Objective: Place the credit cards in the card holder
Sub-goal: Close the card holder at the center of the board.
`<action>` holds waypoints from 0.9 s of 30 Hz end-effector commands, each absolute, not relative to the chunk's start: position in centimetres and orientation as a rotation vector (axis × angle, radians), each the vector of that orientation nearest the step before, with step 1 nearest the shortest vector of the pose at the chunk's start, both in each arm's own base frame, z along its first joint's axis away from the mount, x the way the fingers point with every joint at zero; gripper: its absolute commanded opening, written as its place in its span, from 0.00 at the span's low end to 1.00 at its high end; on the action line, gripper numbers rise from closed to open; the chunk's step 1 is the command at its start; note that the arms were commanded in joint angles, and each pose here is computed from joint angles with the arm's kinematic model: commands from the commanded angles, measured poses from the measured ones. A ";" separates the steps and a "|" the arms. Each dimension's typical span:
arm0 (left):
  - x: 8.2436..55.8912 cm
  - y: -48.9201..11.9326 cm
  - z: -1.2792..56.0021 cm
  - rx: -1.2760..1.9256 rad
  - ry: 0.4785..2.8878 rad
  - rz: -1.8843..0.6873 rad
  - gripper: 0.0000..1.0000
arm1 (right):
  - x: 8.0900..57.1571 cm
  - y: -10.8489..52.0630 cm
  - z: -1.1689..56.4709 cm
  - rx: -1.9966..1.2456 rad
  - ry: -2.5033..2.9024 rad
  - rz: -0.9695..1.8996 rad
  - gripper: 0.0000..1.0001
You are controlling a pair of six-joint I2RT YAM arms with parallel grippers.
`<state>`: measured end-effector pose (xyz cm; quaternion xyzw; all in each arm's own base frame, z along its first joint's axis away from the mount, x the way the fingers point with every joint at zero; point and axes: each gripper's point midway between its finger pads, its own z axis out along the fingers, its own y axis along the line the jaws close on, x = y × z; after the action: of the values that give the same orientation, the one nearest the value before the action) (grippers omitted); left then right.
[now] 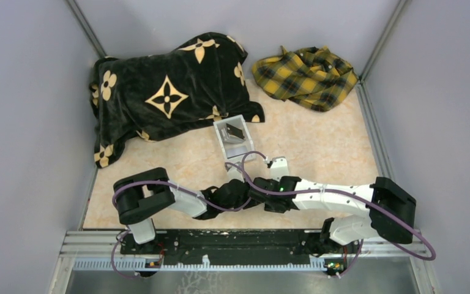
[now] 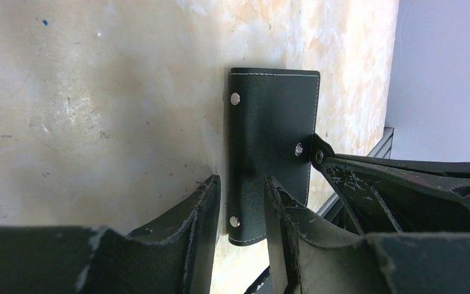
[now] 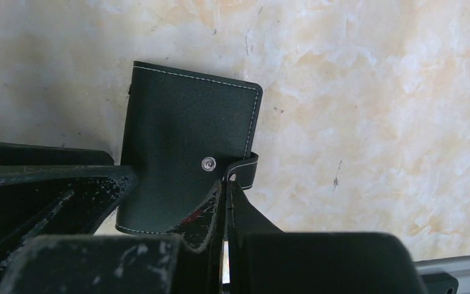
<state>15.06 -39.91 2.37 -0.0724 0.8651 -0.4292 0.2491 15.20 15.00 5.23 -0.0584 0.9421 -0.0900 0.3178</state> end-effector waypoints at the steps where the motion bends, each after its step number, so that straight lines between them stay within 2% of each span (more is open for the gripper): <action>1: 12.2 -35.3 -4.5 -0.058 2.578 -0.868 0.41 | 16.4 16.5 6.6 -0.154 2.438 -0.197 0.00; 27: 12.1 -35.8 -4.7 -0.021 2.581 -0.864 0.40 | 17.8 18.5 5.8 -0.233 2.448 -0.167 0.00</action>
<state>14.84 -40.08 2.29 -0.0547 0.8655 -0.4311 0.2489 15.68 15.47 4.21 -0.1083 0.9421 -0.1069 0.2988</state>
